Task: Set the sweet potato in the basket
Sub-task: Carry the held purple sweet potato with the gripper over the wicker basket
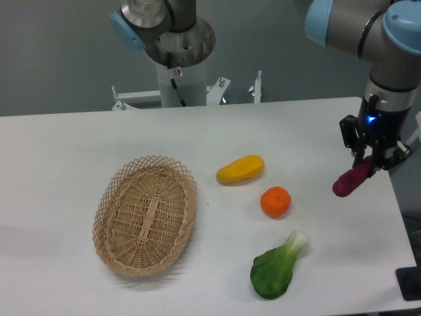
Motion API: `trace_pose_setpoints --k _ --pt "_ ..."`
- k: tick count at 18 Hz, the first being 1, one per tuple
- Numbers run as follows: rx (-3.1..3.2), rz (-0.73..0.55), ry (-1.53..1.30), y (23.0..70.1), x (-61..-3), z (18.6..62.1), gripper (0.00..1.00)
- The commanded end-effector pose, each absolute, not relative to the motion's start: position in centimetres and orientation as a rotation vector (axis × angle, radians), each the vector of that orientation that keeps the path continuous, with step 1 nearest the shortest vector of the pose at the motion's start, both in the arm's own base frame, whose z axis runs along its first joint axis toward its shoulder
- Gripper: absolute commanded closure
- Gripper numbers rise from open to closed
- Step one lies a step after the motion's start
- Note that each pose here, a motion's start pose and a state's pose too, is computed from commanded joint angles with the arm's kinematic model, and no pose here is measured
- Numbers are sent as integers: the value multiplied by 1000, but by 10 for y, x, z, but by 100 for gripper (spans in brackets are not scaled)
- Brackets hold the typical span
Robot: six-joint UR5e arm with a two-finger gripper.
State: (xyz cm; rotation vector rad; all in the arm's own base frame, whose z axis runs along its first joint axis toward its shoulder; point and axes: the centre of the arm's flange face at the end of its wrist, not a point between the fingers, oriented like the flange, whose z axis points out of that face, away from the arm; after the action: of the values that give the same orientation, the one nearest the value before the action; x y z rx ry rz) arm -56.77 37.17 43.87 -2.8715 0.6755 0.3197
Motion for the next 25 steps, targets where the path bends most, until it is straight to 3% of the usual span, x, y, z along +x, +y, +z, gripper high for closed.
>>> trace_pose_setpoints --k 7,19,25 --pt "-2880 291 623 375 -536 440 84" --pt "-2907 141 197 494 -417 411 84" --pt "-2857 161 112 512 -331 385 84"
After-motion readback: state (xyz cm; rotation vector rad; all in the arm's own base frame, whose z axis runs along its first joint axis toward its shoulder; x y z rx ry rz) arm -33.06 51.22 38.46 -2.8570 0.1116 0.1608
